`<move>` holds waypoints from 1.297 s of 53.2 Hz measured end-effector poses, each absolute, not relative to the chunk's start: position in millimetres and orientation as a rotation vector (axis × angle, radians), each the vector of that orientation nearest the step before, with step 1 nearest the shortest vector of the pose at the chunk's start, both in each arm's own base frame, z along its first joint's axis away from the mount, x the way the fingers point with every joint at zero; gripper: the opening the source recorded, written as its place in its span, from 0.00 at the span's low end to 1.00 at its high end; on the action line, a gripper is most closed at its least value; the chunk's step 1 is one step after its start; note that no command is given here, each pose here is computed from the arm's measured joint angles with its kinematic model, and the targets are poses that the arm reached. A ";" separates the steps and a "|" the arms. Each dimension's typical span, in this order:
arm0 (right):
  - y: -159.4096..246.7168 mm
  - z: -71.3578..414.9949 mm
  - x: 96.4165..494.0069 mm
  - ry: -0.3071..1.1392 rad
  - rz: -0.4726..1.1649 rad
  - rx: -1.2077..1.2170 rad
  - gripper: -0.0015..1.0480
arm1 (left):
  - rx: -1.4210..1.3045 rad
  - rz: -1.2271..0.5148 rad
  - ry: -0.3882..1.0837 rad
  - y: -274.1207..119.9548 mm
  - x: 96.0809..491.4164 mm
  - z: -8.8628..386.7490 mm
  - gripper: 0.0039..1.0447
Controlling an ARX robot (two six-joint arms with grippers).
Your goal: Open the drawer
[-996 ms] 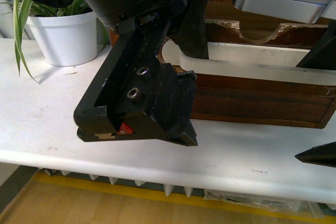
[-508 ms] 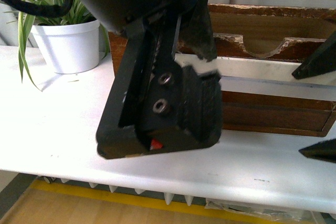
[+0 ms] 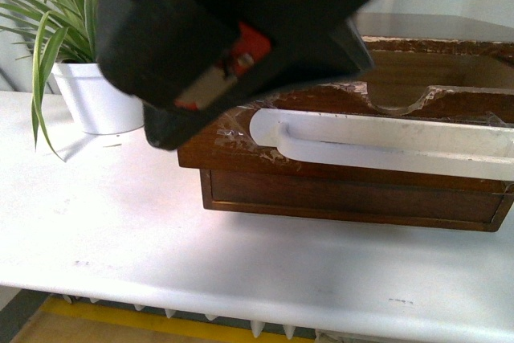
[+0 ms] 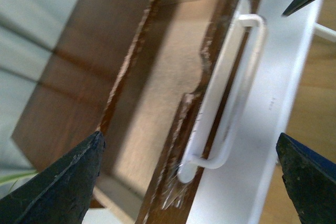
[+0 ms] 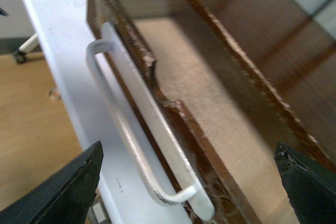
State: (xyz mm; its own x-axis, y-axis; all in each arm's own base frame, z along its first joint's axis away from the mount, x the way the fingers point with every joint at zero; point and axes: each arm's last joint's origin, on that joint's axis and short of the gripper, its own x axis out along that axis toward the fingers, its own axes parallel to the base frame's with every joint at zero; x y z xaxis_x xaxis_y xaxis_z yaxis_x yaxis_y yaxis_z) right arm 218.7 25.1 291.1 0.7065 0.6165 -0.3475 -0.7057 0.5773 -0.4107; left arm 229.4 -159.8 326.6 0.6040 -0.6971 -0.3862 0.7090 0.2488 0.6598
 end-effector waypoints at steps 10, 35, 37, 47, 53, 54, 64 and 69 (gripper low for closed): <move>0.9 280.1 188.3 0.074 0.533 -0.400 0.91 | 0.691 -0.636 -0.060 -130.2 200.9 308.3 0.94; -26.0 220.3 120.8 0.135 0.242 -0.091 0.91 | 0.256 -0.107 0.080 -78.1 117.8 225.4 0.94; -26.9 217.3 117.5 0.139 0.230 -0.084 0.91 | 0.224 -0.070 0.090 -73.1 111.8 222.0 0.94; -27.4 199.7 101.2 0.164 0.201 -0.032 0.91 | 0.109 0.047 0.123 -56.3 97.6 209.2 0.94; -28.0 196.3 98.2 0.157 0.174 -0.027 0.91 | 0.067 0.102 0.160 -51.1 97.9 197.3 0.94; -28.6 195.5 98.1 0.154 0.166 -0.023 0.91 | 0.061 0.106 0.161 -50.7 97.9 196.6 0.94; -33.5 188.7 97.7 0.167 0.121 0.022 0.91 | 0.004 0.137 0.167 -46.6 97.6 185.1 0.94; -33.5 188.5 97.7 0.167 0.123 0.026 0.91 | -0.007 0.141 0.165 -46.2 97.6 184.9 0.94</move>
